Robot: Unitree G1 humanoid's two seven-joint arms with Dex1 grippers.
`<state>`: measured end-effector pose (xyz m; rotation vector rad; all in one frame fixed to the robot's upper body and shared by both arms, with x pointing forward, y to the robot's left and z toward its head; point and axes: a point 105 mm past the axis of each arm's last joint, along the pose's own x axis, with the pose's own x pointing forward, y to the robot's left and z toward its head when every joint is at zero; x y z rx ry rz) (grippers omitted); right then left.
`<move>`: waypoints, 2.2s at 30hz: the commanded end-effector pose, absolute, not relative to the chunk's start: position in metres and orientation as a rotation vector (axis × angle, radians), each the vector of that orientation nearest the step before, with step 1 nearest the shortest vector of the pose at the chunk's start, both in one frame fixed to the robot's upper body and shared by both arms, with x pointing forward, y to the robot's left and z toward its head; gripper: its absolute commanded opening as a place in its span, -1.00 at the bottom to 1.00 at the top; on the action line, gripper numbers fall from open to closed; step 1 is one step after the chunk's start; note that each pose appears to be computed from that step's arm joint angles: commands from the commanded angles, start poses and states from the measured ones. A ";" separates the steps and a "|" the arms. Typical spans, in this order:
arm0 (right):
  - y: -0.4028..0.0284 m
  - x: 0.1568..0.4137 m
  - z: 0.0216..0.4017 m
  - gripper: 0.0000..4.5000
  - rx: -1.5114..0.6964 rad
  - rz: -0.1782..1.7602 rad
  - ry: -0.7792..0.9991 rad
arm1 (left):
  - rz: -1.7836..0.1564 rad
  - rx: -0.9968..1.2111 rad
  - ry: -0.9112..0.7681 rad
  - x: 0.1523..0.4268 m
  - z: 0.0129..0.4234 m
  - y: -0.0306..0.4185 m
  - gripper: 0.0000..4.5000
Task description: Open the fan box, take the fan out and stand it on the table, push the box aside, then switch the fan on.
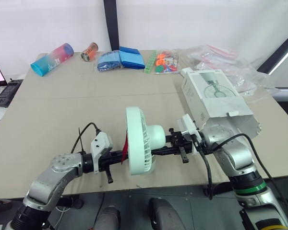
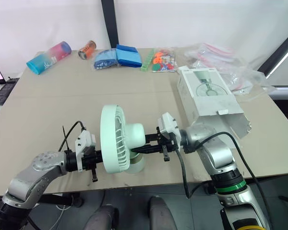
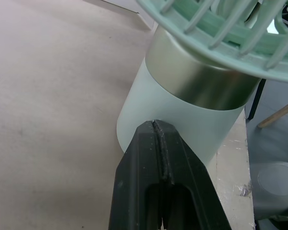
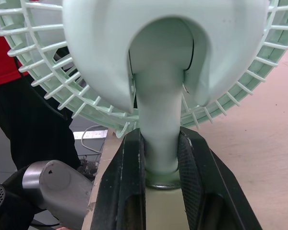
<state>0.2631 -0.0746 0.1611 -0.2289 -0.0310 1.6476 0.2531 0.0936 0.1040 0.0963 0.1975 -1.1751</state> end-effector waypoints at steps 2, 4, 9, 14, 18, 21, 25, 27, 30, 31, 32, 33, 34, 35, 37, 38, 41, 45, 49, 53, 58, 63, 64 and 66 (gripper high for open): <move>-0.073 0.259 0.166 -0.84 -0.253 1.657 -0.043 | -1.231 0.100 0.177 0.247 0.109 0.085 -0.97; -0.073 0.259 0.166 -0.84 -0.254 1.656 -0.042 | -1.238 0.095 0.182 0.246 0.108 0.085 -0.97; -0.074 0.259 0.165 -0.84 -0.258 1.654 -0.039 | -1.247 0.082 0.180 0.244 0.109 0.084 -0.97; -0.074 0.259 0.164 -0.84 -0.261 1.654 -0.039 | -1.253 0.080 0.190 0.243 0.108 0.083 -0.97; -0.074 0.260 0.165 -0.84 -0.261 1.653 -0.039 | -1.253 0.080 0.195 0.242 0.108 0.083 -0.97; -0.074 0.260 0.164 -0.84 -0.260 1.653 -0.037 | -1.254 0.081 0.196 0.242 0.108 0.083 -0.97; -0.074 0.260 0.163 -0.84 -0.259 1.652 -0.034 | -1.254 0.081 0.196 0.242 0.107 0.083 -0.97; -0.074 0.260 0.163 -0.84 -0.259 1.652 -0.034 | -1.254 0.081 0.196 0.242 0.107 0.082 -0.97; -0.074 0.260 0.163 -0.84 -0.260 1.652 -0.032 | -1.253 0.080 0.193 0.242 0.108 0.082 -0.97; -0.074 0.260 0.163 -0.84 -0.260 1.652 -0.031 | -1.252 0.081 0.192 0.242 0.108 0.082 -0.97; -0.074 0.260 0.163 -0.84 -0.260 1.652 -0.031 | -1.252 0.080 0.193 0.242 0.108 0.082 -0.97; -0.074 0.260 0.163 -0.84 -0.260 1.652 -0.030 | -1.252 0.079 0.194 0.241 0.108 0.082 -0.97; -0.074 0.260 0.163 -0.84 -0.260 1.652 -0.030 | -1.252 0.078 0.194 0.241 0.108 0.082 -0.97; -0.074 0.260 0.163 -0.84 -0.260 1.653 -0.030 | -1.251 0.077 0.195 0.241 0.108 0.082 -0.97; -0.074 0.260 0.162 -0.84 -0.260 1.653 -0.030 | -1.249 0.076 0.195 0.241 0.108 0.083 -0.97; -0.074 0.260 0.162 -0.84 -0.260 1.653 -0.029 | -1.248 0.077 0.194 0.241 0.108 0.083 -0.97; -0.074 0.259 0.161 -0.84 -0.259 1.654 -0.028 | -1.248 0.078 0.193 0.241 0.108 0.083 -0.97; -0.074 0.259 0.161 -0.84 -0.261 1.654 -0.027 | -1.244 0.084 0.187 0.242 0.109 0.083 -0.97; -0.075 0.260 0.160 -0.84 -0.261 1.647 -0.024 | -1.200 0.111 0.122 0.247 0.116 0.094 -0.97; -0.075 0.261 0.159 -0.84 -0.254 1.642 -0.027 | -1.172 0.129 0.068 0.247 0.123 0.105 -0.97; -0.077 0.263 0.159 -0.84 -0.251 1.634 -0.029 | -1.165 0.146 0.072 0.241 0.125 0.120 -0.97; -0.077 0.264 0.160 -0.84 -0.252 1.632 -0.035 | -1.162 0.160 0.082 0.239 0.125 0.127 -0.97; -0.077 0.264 0.160 -0.84 -0.251 1.633 -0.036 | -1.164 0.157 0.082 0.239 0.125 0.127 -0.97; -0.077 0.265 0.160 -0.84 -0.252 1.634 -0.036 | -1.171 0.136 0.087 0.237 0.126 0.127 -0.97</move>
